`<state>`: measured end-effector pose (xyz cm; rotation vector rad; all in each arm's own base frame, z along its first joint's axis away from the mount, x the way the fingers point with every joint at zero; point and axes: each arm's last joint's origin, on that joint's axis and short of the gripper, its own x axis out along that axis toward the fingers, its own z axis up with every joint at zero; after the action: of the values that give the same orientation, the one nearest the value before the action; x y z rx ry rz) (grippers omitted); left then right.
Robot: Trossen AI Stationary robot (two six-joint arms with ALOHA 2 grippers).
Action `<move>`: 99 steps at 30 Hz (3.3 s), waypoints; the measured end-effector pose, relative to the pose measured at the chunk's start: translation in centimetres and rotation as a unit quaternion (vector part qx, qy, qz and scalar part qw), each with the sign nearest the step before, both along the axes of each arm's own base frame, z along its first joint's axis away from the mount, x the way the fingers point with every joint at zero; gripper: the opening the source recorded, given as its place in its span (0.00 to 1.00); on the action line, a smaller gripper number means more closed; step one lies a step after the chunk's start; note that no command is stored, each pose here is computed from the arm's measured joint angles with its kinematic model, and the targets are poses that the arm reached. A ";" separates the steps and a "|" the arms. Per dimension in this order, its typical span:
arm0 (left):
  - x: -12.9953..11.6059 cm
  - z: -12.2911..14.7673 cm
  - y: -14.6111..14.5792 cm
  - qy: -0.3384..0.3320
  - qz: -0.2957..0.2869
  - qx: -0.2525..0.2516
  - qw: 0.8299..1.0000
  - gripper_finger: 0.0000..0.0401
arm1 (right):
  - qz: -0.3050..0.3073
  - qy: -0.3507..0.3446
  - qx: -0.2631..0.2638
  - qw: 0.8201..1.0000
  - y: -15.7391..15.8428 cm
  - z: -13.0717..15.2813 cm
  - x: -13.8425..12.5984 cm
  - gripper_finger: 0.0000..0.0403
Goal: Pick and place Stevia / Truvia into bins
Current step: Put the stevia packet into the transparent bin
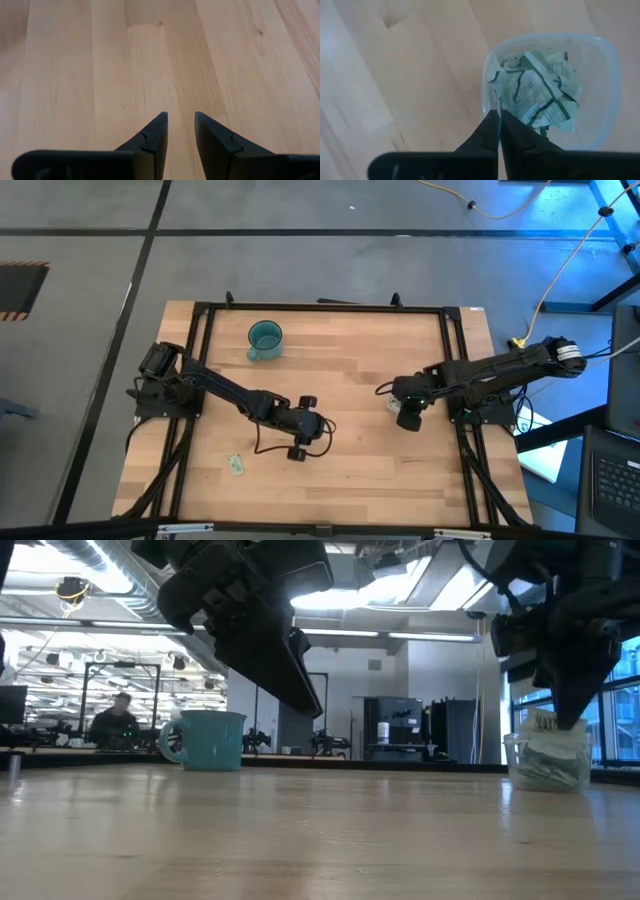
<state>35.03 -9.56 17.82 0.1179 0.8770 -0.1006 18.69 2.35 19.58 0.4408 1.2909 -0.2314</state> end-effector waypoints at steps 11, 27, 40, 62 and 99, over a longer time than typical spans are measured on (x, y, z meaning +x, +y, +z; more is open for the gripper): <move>-0.1 -0.1 0.0 0.005 0.002 0.000 1.000 0.22 | 0.005 0.014 -0.041 0.999 -0.2 -0.6 0.2 0.04; -0.1 -0.1 0.0 0.007 0.002 0.000 1.000 0.22 | -0.011 0.029 -0.097 0.995 -0.6 -0.6 -0.1 0.21; -0.1 -0.1 0.0 0.007 0.004 -0.002 1.000 0.22 | -0.010 0.012 -0.096 0.995 -0.5 -0.6 0.2 0.20; -5.3 0.5 0.1 0.221 0.113 -0.053 0.967 0.22 | -0.068 0.032 -0.123 0.989 -0.8 -0.6 -0.3 0.30; -14.4 -4.3 -5.8 0.391 0.322 -0.147 0.850 0.21 | -0.070 0.027 -0.122 0.990 -0.8 -0.6 -0.2 0.31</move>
<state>20.64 -15.35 13.51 -0.5511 1.6623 0.3777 18.49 1.56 18.96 0.3176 1.2673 -0.5166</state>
